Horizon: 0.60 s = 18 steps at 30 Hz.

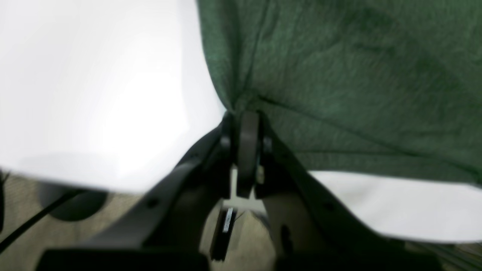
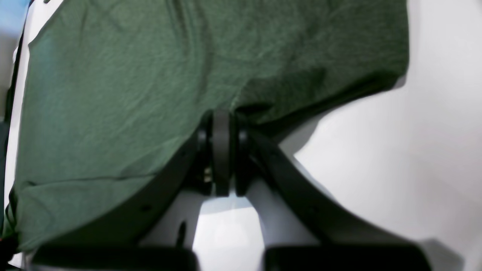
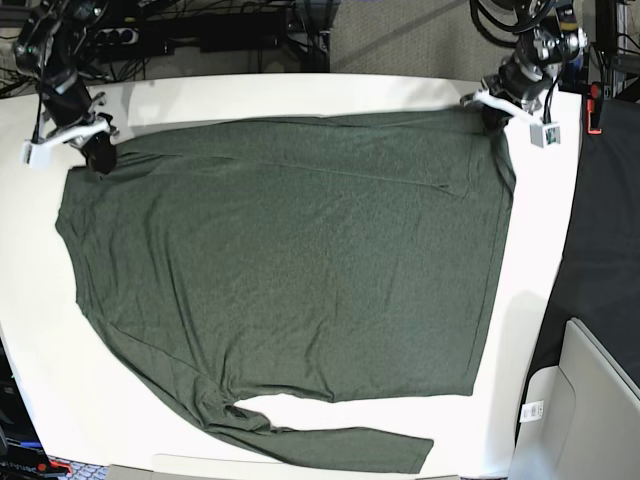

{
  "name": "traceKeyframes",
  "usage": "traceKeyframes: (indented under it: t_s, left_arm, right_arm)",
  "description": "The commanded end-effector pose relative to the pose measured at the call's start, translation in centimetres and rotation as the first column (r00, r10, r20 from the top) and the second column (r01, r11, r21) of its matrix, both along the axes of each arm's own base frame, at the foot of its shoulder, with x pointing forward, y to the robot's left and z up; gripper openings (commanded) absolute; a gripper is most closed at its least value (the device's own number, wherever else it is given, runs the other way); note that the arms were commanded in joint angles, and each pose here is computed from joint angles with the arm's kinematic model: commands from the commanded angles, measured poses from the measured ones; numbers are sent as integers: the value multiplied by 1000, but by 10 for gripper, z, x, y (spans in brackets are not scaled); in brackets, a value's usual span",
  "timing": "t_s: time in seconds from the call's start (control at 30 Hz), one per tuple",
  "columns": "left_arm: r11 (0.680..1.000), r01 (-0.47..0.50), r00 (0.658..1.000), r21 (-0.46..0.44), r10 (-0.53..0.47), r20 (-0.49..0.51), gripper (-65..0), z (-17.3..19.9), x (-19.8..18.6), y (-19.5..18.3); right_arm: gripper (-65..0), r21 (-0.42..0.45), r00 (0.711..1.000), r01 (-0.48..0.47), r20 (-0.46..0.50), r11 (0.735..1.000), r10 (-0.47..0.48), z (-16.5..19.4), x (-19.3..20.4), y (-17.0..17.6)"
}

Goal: Fold the T-shirt properly
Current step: 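Lift the collar edge and pull it away from the hem, then lower the collar edge and release it with both grippers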

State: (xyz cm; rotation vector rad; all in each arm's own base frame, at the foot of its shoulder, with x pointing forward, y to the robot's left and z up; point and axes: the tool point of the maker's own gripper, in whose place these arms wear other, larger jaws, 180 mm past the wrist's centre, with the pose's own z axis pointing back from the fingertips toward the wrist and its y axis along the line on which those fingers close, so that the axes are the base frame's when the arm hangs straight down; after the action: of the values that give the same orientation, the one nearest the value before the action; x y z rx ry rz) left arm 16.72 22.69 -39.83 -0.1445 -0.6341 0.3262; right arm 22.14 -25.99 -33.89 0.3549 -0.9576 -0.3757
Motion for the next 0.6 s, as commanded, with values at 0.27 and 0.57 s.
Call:
traceKeyframes:
  t_s: [0.27, 0.57]
  left_arm:
    - [999, -1, 999, 52, -2, 50, -650, 22, -1, 11]
    - [999, -18, 969, 45, 7, 249, -650, 63, 74, 13]
  right_arm:
    - [-650, -71, 993, -71, 89, 995, 78, 28, -3, 2]
    - [-650, -62, 985, 4, 172, 998, 6, 35, 46, -21]
